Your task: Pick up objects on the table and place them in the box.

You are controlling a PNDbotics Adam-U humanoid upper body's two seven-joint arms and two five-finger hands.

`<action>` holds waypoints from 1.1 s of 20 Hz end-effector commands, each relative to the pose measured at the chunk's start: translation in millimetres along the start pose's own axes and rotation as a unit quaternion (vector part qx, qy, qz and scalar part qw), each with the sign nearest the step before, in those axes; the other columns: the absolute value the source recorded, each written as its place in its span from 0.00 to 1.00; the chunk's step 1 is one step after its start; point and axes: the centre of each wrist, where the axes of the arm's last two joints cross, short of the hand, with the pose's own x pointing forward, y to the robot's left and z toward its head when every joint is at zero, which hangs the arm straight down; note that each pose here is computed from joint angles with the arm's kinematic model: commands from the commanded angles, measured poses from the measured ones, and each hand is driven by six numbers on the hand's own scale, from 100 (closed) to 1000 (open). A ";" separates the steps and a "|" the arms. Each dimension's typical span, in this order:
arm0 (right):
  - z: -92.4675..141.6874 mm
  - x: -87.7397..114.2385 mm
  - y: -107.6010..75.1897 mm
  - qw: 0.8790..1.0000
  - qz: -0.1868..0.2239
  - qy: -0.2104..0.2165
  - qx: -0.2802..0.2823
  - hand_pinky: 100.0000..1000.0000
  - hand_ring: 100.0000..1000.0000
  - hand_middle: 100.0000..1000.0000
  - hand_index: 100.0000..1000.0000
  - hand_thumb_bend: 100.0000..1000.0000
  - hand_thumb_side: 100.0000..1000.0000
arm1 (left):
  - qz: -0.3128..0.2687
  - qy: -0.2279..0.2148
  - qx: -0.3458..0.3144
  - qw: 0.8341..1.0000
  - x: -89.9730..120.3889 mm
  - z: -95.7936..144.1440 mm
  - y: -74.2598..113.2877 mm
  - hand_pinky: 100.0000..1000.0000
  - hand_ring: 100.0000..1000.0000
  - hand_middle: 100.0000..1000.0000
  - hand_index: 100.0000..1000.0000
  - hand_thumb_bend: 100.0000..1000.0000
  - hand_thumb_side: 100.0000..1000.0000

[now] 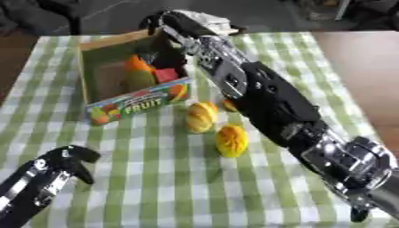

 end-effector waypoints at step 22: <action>102.3 -62.3 20.7 0.973 0.019 0.016 0.229 0.78 0.94 0.87 0.94 0.09 0.40 | -0.011 0.021 0.035 0.999 -4.4 16.1 7.2 0.56 0.46 0.67 0.67 0.00 0.74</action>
